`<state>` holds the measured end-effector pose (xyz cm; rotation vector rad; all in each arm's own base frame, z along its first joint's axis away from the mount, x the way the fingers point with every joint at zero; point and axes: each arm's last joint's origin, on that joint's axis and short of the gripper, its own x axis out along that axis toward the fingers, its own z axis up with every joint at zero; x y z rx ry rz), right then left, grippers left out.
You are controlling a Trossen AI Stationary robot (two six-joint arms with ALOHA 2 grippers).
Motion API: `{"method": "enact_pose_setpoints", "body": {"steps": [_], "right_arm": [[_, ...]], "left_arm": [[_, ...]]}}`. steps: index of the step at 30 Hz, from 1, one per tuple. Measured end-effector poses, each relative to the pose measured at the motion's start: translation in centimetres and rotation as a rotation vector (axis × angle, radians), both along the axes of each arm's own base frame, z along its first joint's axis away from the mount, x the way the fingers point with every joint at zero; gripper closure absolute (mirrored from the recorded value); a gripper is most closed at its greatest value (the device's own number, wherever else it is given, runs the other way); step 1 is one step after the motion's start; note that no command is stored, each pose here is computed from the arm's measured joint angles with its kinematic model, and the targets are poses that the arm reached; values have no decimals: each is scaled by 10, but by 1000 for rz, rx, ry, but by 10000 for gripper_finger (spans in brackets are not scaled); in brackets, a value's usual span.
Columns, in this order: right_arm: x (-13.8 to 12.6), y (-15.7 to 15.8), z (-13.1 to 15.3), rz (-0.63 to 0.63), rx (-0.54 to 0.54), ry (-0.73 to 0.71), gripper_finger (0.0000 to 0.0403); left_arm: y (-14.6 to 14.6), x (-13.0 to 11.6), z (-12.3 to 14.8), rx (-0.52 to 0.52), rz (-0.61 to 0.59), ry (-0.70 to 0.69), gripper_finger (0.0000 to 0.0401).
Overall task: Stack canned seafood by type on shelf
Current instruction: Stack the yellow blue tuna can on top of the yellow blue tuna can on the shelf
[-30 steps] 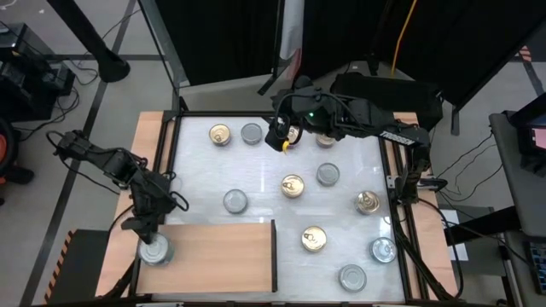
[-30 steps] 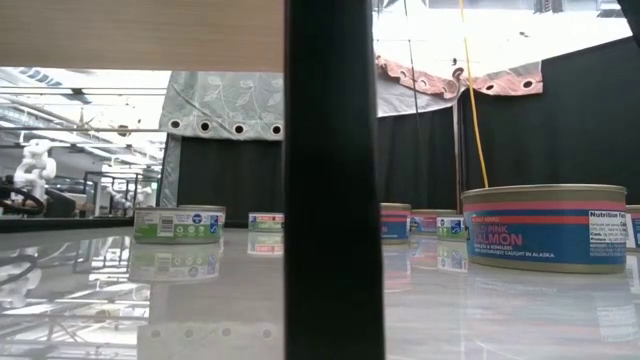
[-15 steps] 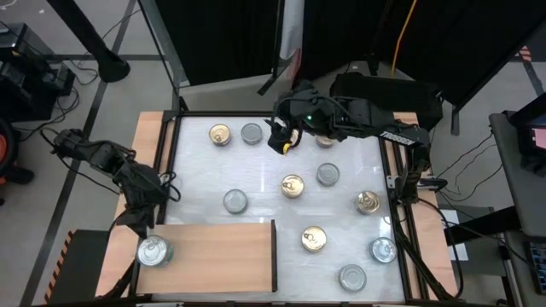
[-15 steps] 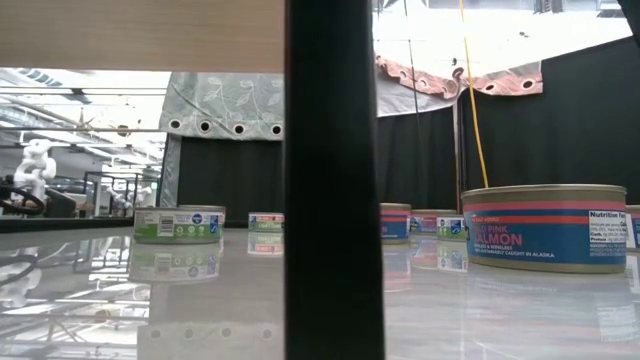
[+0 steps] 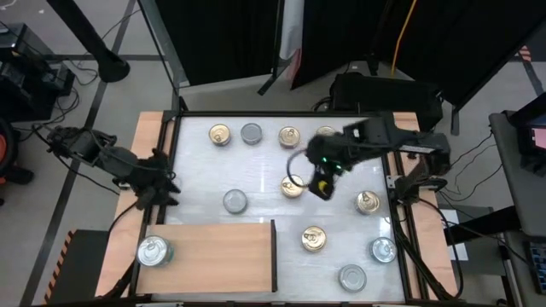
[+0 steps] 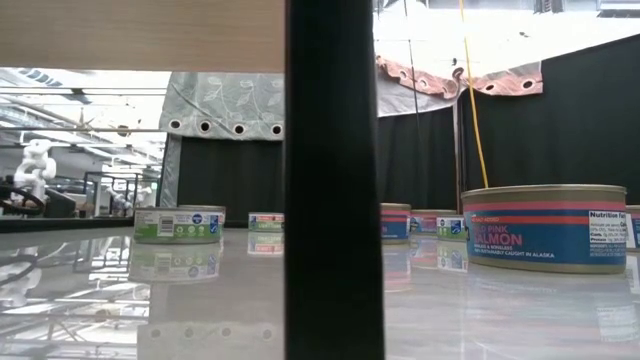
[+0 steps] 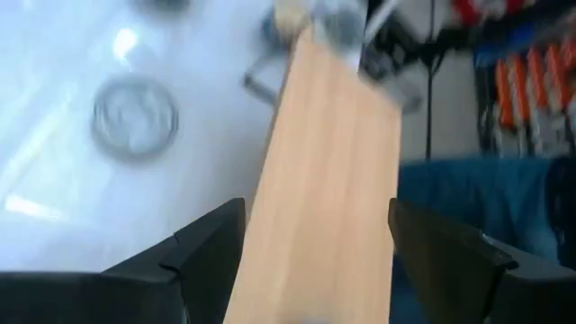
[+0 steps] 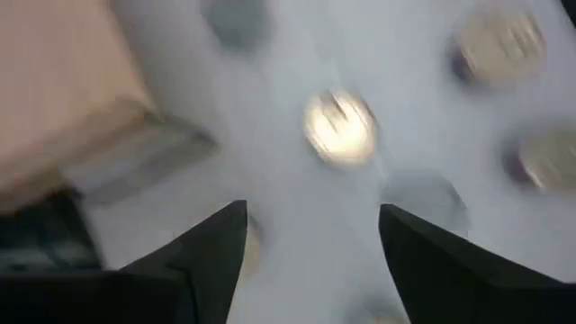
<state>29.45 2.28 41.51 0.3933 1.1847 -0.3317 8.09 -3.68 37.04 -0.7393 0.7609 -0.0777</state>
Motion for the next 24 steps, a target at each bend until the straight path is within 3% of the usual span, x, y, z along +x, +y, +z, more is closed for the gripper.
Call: {"method": "enact_pose_setpoints", "body": {"steps": [3,7,13,19,24], "right_arm": [[-13,11,-29,-15,28,64,191],[-57,20,-63,-18,111,208,236],[-101,27,-106,-166,291,177,303],[-120,41,-156,-371,407,178,356],[-134,54,-184,-437,487,342,390]], "left_arm": [[-1,11,8,28,83,-113,122],[-4,26,18,75,171,-250,122],[-5,47,23,154,272,-341,122],[0,71,28,143,351,-405,122],[2,94,37,94,406,-517,122]]}}
